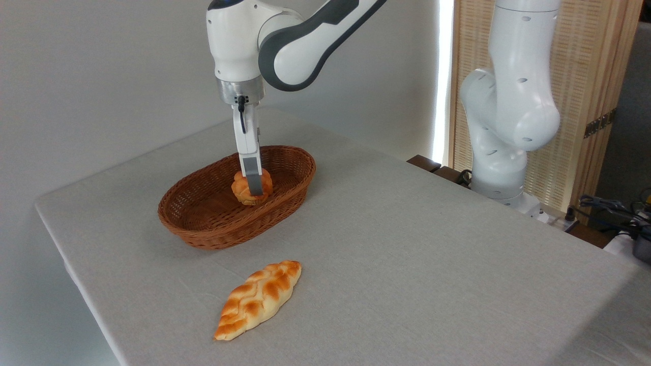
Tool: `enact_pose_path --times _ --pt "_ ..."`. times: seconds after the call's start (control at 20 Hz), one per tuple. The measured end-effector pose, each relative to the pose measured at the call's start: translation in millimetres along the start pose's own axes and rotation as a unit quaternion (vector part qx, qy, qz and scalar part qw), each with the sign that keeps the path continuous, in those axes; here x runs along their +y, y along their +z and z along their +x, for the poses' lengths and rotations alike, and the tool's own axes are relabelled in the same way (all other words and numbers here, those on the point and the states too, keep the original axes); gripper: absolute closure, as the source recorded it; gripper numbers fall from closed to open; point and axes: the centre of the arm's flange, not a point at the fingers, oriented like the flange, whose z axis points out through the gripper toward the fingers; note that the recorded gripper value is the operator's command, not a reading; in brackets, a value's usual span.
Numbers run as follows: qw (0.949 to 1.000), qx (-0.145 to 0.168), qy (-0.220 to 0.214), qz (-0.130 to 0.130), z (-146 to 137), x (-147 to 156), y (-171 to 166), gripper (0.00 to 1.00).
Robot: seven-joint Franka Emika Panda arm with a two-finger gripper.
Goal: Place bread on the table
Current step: 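Lower the gripper down onto the round bun in the wicker basket, then close the gripper on the round bun and lift it from the basket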
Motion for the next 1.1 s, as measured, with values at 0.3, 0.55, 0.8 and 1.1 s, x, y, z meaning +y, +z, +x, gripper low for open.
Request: enact_pose_path --times 0.3,0.55,0.8,1.1 --pt "1.0 0.0 -0.003 0.0 -2.3 -2.7 0.1 0.95" --pt "1.0 0.0 -0.008 0.001 -5.5 -6.1 -0.4 1.0" --pt "0.9999 0.001 -0.016 0.003 -11.3 -12.9 -2.7 1.0" --pt "0.9986 0.003 -0.052 -0.003 -31.2 -45.6 -45.0 1.0"
